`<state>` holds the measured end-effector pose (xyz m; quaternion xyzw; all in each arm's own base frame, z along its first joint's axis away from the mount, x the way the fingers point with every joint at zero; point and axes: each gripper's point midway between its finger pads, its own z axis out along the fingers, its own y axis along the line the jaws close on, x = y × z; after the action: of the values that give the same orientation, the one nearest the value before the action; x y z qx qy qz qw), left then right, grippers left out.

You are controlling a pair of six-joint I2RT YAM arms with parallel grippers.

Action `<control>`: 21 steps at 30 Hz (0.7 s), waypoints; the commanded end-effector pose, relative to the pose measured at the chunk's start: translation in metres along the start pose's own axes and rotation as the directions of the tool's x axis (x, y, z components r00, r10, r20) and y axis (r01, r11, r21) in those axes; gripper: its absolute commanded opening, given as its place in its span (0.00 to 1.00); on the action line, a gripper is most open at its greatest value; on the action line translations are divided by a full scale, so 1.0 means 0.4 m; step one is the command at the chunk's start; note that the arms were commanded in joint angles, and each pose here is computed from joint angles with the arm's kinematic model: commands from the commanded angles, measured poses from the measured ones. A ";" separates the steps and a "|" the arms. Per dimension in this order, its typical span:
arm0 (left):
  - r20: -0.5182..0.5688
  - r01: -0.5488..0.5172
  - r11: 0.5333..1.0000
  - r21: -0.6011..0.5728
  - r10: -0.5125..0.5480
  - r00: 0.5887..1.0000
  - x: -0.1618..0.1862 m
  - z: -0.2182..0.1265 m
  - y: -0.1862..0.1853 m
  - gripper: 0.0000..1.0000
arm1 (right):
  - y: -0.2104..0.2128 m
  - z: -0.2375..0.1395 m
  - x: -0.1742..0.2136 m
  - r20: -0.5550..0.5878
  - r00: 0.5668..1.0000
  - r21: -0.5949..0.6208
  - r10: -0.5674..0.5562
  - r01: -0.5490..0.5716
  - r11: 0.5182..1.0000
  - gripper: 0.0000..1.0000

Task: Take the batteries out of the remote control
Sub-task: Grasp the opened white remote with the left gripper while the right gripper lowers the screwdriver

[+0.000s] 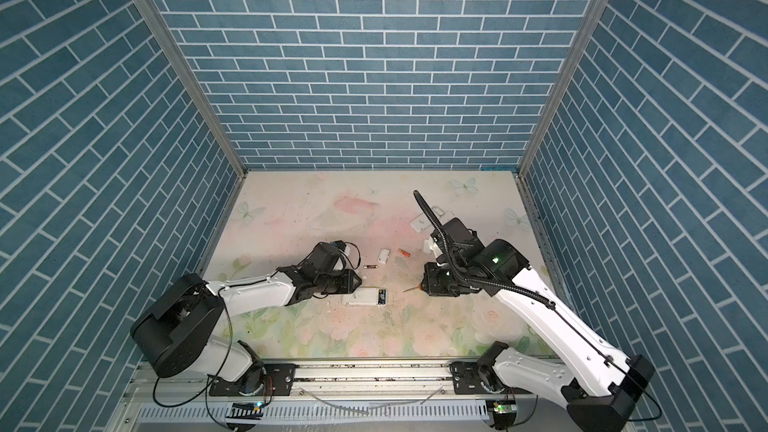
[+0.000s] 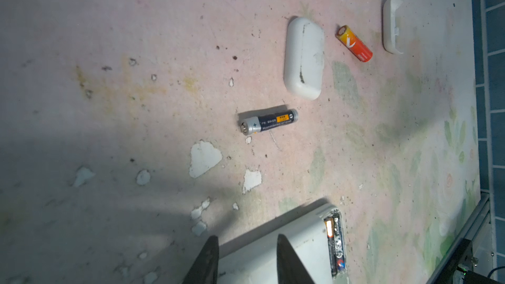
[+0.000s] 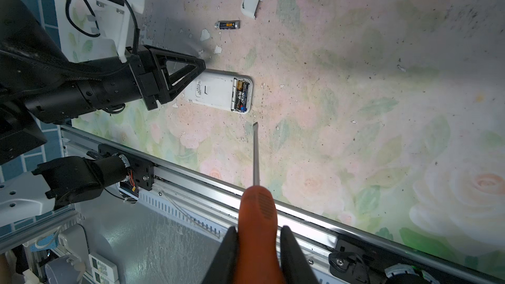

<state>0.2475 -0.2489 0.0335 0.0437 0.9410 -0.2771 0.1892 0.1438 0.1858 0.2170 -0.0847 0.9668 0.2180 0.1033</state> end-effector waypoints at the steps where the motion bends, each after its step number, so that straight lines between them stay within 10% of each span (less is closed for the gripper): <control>1: -0.021 0.005 1.000 -0.008 -0.005 1.000 0.029 -0.002 0.004 0.37 | 0.005 0.004 0.002 -0.017 1.000 0.001 -0.017 0.017 1.000 0.00; 21: -0.080 -0.104 0.994 -0.026 0.102 0.992 0.090 -0.092 -0.060 0.50 | 0.006 0.028 -0.027 -0.097 0.984 0.068 -0.147 0.154 0.986 0.00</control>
<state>0.2048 -0.2527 0.0552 0.0618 0.9430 -0.2722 0.1814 0.1516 0.1927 0.1975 -0.1278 0.9737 0.1765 0.0662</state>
